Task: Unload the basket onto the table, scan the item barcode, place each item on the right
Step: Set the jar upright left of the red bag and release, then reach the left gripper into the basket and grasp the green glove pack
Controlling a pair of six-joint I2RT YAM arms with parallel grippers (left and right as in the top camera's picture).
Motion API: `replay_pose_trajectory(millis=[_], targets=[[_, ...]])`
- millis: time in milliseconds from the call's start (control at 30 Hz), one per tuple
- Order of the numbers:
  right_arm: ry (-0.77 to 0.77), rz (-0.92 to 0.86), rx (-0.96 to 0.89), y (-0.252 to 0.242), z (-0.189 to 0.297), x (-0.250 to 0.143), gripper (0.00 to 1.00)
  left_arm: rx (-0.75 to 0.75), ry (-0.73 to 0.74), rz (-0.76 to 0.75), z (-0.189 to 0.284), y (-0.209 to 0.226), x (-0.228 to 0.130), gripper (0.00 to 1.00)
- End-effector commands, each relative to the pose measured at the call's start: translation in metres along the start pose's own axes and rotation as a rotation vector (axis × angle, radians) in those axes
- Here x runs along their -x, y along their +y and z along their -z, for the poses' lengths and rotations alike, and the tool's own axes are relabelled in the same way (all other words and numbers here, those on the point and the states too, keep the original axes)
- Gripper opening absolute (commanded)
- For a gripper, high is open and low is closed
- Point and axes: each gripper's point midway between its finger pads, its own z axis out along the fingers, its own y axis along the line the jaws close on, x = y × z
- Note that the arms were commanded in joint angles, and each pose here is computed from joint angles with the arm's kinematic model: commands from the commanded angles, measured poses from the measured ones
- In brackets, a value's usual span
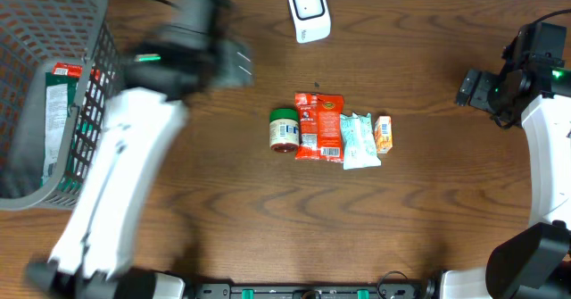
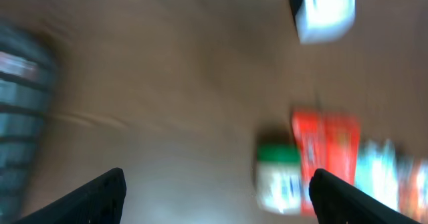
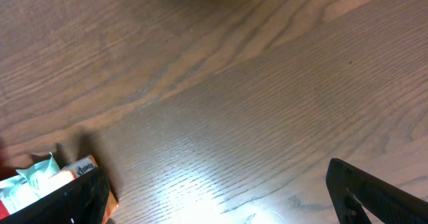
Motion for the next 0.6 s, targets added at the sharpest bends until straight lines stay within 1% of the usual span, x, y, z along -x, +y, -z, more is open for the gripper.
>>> replay_pose_trajectory(millis=[0, 33, 100, 200, 367, 400, 500, 533, 567], targets=[[-0.012, -0.001, -0.003, -0.001, 0.003, 0.003, 0.99, 0.106, -0.196, 0.124, 0.060, 0.072, 0.046, 0.87], [-0.012, -0.001, -0.003, -0.001, 0.003, 0.003, 0.99, 0.134, -0.235, 0.163, 0.070, 0.091, 0.053, 0.87], [-0.012, -0.001, -0.003, -0.001, 0.003, 0.003, 0.99, 0.224, -0.305, 0.267, 0.092, 0.143, 0.061, 0.87], [-0.012, -0.001, -0.003, -0.001, 0.003, 0.003, 0.99, 0.345, -0.309, 0.354, 0.105, 0.203, 0.053, 0.88], [-0.012, -0.001, -0.003, -0.001, 0.003, 0.003, 0.99, 0.506, -0.205, 0.502, 0.100, 0.287, 0.019, 0.88], [-0.012, -0.001, -0.003, -0.001, 0.003, 0.003, 0.99, 0.528, -0.175, 0.532, 0.094, 0.301, 0.012, 0.91], [-0.012, -0.001, -0.003, -0.001, 0.003, 0.003, 0.99, 0.566, -0.072, 0.588, 0.073, 0.333, -0.010, 0.97], [-0.012, -0.001, -0.003, -0.001, 0.003, 0.003, 0.99, 0.562, -0.028, 0.591, 0.064, 0.338, -0.017, 1.00], [-0.012, -0.001, -0.003, -0.001, 0.003, 0.003, 0.99, 0.548, 0.023, 0.585, 0.053, 0.343, -0.025, 0.98]])
